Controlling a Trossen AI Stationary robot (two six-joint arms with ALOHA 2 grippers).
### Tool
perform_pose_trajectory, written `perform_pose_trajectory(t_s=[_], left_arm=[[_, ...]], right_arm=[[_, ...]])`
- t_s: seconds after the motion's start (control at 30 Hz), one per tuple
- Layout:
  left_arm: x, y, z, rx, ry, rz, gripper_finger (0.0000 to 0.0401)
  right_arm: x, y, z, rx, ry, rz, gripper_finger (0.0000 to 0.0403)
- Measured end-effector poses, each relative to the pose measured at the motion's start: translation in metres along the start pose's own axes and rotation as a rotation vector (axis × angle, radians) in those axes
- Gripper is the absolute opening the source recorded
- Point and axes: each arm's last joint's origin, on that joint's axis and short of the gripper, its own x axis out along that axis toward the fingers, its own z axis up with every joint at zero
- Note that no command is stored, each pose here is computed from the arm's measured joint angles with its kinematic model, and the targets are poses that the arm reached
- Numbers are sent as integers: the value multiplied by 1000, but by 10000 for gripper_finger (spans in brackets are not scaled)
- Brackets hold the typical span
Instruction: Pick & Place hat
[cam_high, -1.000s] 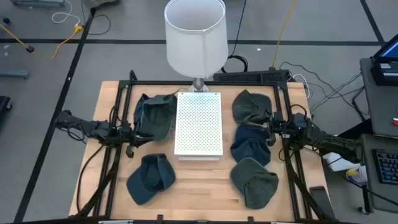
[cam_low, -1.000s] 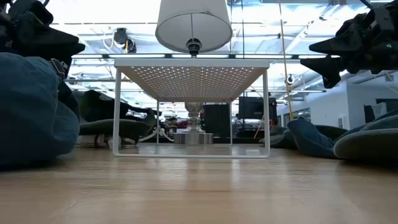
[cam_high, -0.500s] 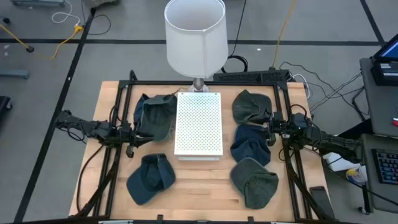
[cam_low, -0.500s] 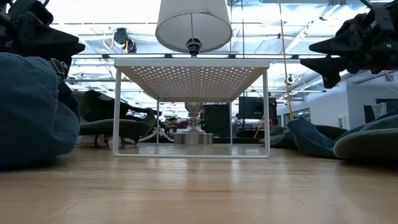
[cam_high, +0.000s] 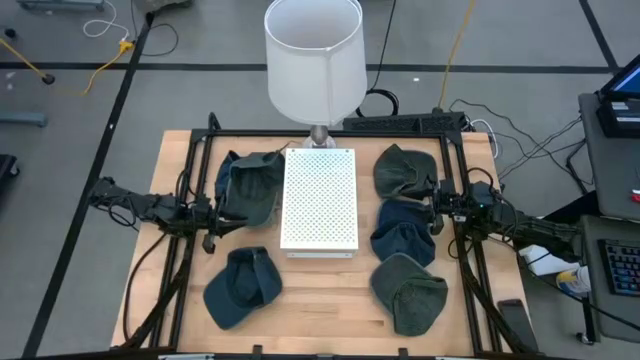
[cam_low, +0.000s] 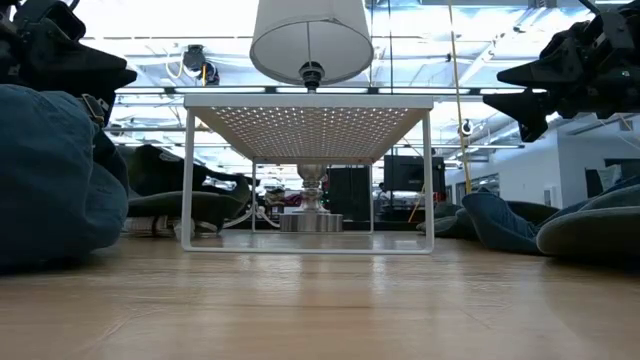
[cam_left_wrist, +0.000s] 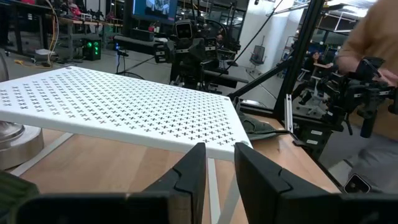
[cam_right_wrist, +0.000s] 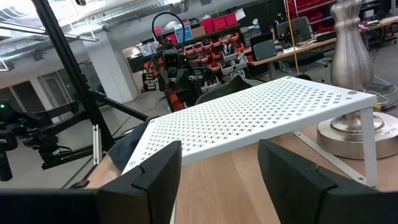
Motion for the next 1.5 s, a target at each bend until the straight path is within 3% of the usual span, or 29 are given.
perform_pose_trajectory(t_s=[1.17, 1.37, 1.5], left_arm=[[0, 0, 0, 4, 0, 1, 88], [0, 1, 1, 169, -10, 44, 88], [0, 1, 1, 203, -13, 44, 88]], right_arm=[[0, 0, 0, 0, 0, -1, 208], [0, 0, 0, 0, 0, 0, 208], [0, 0, 0, 0, 0, 0, 208]])
